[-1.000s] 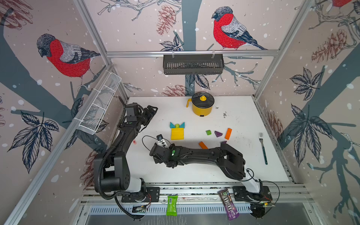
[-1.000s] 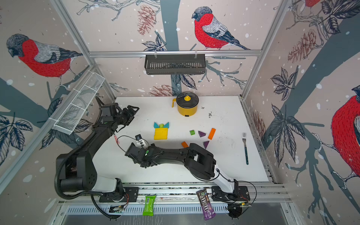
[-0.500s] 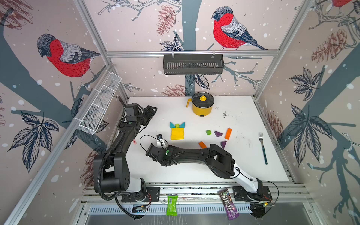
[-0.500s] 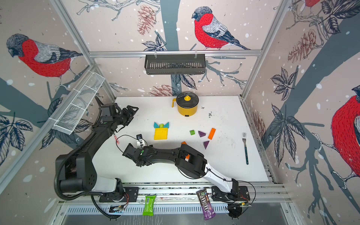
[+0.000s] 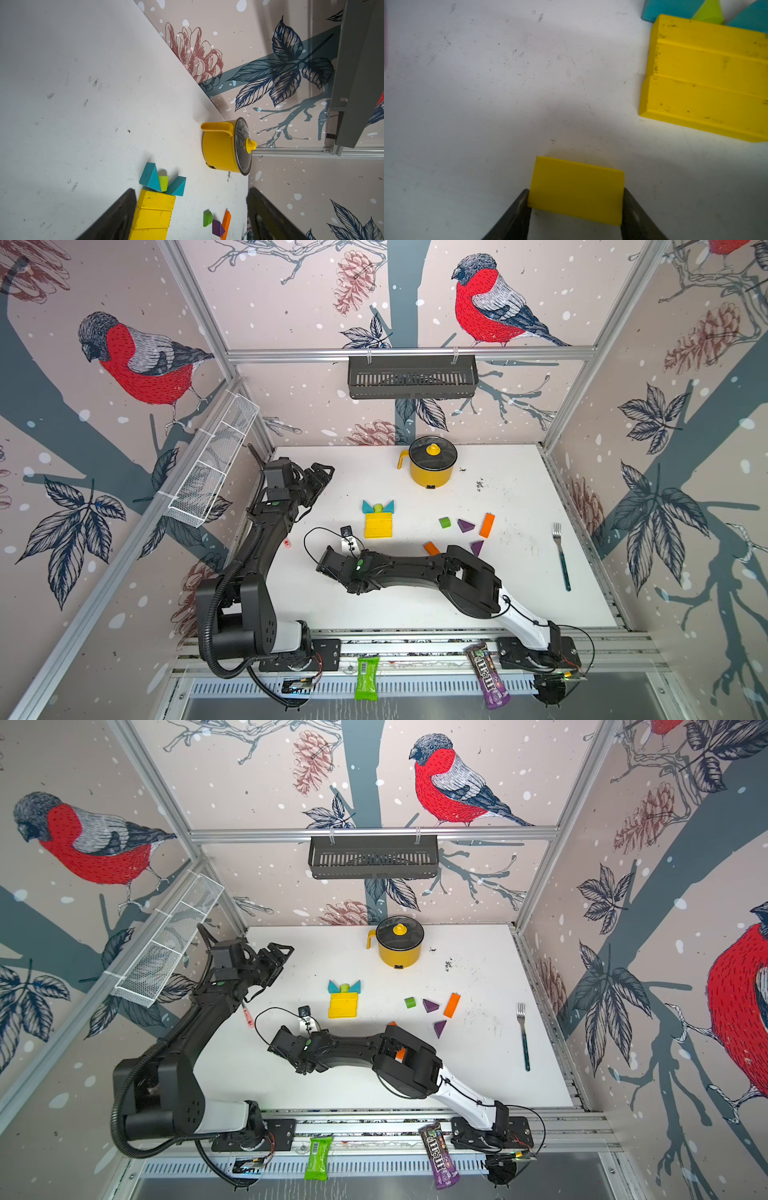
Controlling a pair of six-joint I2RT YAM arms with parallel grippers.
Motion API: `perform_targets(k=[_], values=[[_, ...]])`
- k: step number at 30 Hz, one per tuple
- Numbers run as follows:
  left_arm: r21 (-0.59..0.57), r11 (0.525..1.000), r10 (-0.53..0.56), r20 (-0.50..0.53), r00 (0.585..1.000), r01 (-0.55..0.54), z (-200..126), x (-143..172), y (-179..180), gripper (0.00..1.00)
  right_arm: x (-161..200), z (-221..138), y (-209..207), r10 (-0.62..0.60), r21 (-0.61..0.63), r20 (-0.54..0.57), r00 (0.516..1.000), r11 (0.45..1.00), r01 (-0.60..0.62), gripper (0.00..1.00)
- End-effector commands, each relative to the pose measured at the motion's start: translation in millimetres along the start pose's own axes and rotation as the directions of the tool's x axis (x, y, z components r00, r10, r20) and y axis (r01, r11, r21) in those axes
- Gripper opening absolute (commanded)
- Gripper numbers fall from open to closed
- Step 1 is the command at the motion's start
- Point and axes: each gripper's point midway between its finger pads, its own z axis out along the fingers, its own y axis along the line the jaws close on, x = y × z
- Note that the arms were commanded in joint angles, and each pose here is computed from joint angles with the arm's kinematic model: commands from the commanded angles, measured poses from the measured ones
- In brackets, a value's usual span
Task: Assemble a carrot with building blocks
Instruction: Pick up the building block from the center of the board, then assemble the building block at the center of the board.
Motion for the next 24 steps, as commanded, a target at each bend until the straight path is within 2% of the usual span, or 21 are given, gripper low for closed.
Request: perform_targets(k=[1, 5, 8, 12, 15, 21, 24], values=[[0.038, 0.999, 0.016, 0.011, 1.0, -0.017, -2, -4, -10, 0.84, -18, -10, -1, -0.005, 0.004, 0.064, 0.998, 1.0, 0.005, 0.58], [0.047, 0.998, 0.028, -0.015, 0.999, -0.028, 3, 4, -11, 0.84, -26, -24, -14, 0.004, 0.031, 0.093, 0.996, 0.999, -0.007, 0.58], [0.061, 0.997, 0.059, -0.099, 0.993, -0.053, 18, 28, -15, 0.84, -30, -38, -33, 0.037, 0.035, 0.111, 0.993, 0.999, -0.041, 0.58], [0.108, 0.986, 0.151, -0.249, 0.957, -0.127, 38, 66, -37, 0.84, -25, -53, -66, 0.069, 0.067, 0.116, 0.991, 0.995, -0.078, 0.58], [0.083, 0.98, 0.197, -0.322, 0.926, -0.18, 47, 88, -39, 0.84, -18, -60, -91, 0.088, 0.095, 0.113, 0.99, 0.991, -0.099, 0.58], [0.025, 0.949, 0.3, -0.381, 0.874, -0.315, 54, 111, -40, 0.82, -15, -67, -124, 0.118, 0.122, 0.119, 0.986, 0.984, -0.132, 0.58], [-0.036, 0.925, 0.339, -0.372, 0.864, -0.378, 52, 111, -37, 0.81, -15, -66, -132, 0.123, 0.123, 0.112, 0.986, 0.983, -0.137, 0.58]])
